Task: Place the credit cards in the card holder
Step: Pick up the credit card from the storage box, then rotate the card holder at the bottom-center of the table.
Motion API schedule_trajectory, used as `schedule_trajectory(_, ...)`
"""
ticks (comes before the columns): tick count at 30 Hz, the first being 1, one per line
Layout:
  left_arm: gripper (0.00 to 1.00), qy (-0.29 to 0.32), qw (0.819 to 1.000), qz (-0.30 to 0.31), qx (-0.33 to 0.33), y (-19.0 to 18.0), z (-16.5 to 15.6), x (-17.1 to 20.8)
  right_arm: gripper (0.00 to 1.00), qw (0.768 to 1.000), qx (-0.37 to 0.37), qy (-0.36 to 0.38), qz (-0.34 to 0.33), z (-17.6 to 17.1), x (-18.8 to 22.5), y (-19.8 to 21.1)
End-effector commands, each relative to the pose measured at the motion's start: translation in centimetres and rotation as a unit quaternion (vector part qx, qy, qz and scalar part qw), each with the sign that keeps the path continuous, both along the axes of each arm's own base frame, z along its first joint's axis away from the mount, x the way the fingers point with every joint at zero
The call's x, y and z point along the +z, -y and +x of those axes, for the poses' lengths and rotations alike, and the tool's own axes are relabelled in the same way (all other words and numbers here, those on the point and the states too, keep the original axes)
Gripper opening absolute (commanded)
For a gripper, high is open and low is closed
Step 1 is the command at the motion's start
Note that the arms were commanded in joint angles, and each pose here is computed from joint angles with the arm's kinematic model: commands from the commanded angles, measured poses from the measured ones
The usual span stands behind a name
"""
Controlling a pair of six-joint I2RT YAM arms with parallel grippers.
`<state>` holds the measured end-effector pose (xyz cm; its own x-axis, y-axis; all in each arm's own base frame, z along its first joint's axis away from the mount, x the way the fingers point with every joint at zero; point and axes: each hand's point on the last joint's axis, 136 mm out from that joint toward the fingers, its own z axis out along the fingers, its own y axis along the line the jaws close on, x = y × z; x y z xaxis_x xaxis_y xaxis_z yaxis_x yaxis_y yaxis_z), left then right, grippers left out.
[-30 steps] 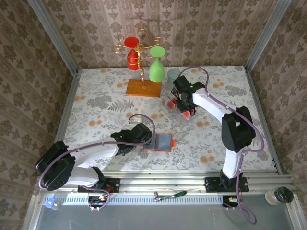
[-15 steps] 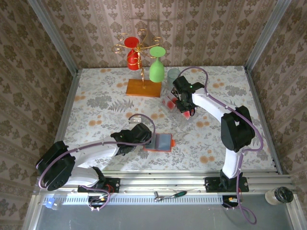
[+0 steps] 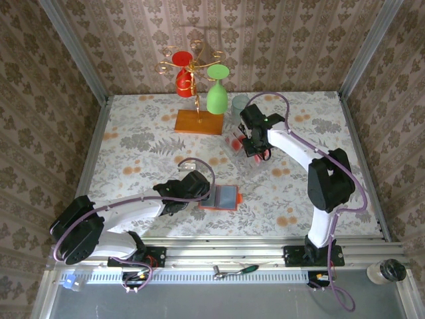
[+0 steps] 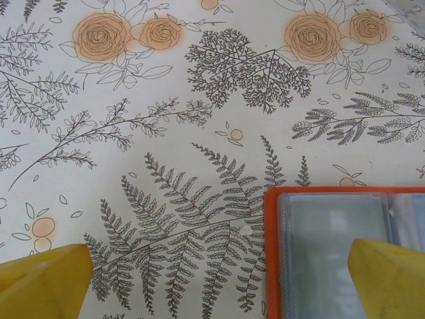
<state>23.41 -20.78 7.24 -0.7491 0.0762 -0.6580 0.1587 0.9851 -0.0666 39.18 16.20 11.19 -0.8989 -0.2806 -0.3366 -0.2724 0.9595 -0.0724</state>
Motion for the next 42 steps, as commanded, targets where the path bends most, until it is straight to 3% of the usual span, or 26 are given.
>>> schedule_trajectory(1, 1.0, -0.008, 1.0, 0.01, 0.005, -0.8, -0.3, -0.7, 0.0, 0.999, 0.015, 0.02, 0.034, -0.2, 3.5, -0.9)
schedule_trajectory(12, 1.0, -0.032, 0.999, -0.01, -0.016, 0.8, -1.0, -2.1, 0.0, 0.985, 0.013, 0.053, 0.166, -2.9, 8.6, -3.1)
schedule_trajectory(21, 1.0, -0.043, 0.999, -0.028, -0.015, 2.7, -1.8, -3.6, 0.0, 0.958, -0.03, 0.029, 0.283, -6.9, 6.5, -2.9)
schedule_trajectory(29, 1.0, -0.039, 0.999, -0.032, -0.012, 4.5, -2.3, -4.0, 0.0, 0.944, -0.065, 0.01, 0.325, -9.1, 4.1, -1.4)
schedule_trajectory(42, 1.0, -0.027, 0.999, -0.031, -0.014, 6.2, -3.8, -4.1, 0.0, 0.938, -0.085, 0.004, 0.337, -10.2, 3.0, -0.2)
